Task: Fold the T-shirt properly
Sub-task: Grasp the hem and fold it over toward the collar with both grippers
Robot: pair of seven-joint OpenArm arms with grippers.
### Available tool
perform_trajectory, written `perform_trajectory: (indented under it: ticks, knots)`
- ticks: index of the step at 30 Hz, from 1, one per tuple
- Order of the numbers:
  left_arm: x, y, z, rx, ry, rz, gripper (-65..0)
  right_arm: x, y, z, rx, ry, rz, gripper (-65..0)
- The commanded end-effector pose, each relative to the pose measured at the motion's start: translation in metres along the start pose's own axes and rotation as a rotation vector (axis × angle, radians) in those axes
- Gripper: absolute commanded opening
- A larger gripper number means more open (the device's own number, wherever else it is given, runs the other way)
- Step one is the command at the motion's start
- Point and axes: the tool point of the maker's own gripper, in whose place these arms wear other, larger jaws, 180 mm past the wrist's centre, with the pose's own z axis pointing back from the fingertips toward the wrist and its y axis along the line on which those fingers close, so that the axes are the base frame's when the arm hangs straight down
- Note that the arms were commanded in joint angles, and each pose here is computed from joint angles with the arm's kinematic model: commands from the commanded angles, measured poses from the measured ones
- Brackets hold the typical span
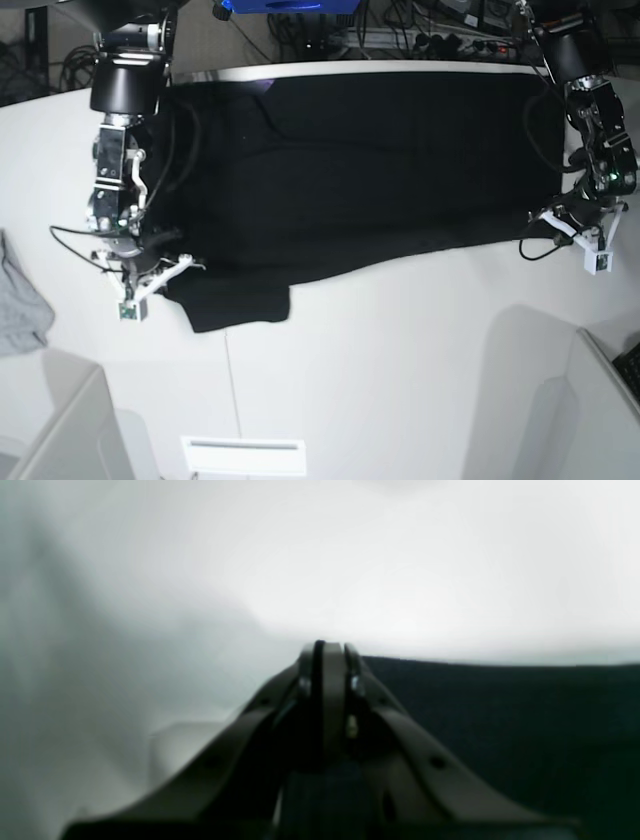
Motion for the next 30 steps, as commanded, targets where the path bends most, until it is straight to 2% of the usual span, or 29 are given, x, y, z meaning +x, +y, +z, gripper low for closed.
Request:
perform_trajectory:
  ticks: [1, 4, 7, 12, 15, 19, 25, 30]
  knots:
    - [0.017, 0.000, 0.008, -0.007, -0.055, -0.037, -65.0, 0.022, -0.004, 0.005, -0.009, -0.053, 0.013, -65.0]
    - [0.010, -0.007, 0.018, -0.035, -0.055, -0.101, -65.0, 0.019, -0.003, 0.009, -0.008, -0.037, 0.016, -65.0]
    - [0.005, -0.009, 0.023, -0.035, -0.052, -0.119, -65.0, 0.019, -0.003, 0.012, -0.009, -0.040, 0.020, -65.0]
    - [0.000, -0.009, 0.027, -0.033, -0.044, -0.128, -65.0, 0.022, -0.021, 0.022, -0.046, -0.067, -0.019, -65.0]
    - [0.004, 0.004, 0.032, -0.003, -0.061, -0.102, -65.0, 0.026, -0.028, 0.026, -0.060, -0.082, -0.029, -65.0]
    - [0.012, 0.006, 0.037, 0.006, -0.086, -0.107, -65.0, 0.017, -0.037, 0.030, -0.080, -0.040, -0.047, -65.0]
    - [0.013, 0.001, 0.045, 0.005, -0.098, -0.137, -65.0, 0.019, -0.037, 0.046, -0.087, -0.069, -0.029, -65.0]
    - [0.003, 0.007, 0.053, 0.028, -0.035, -0.145, -65.0, 0.012, -0.037, 0.055, -0.092, -0.049, -0.016, -65.0]
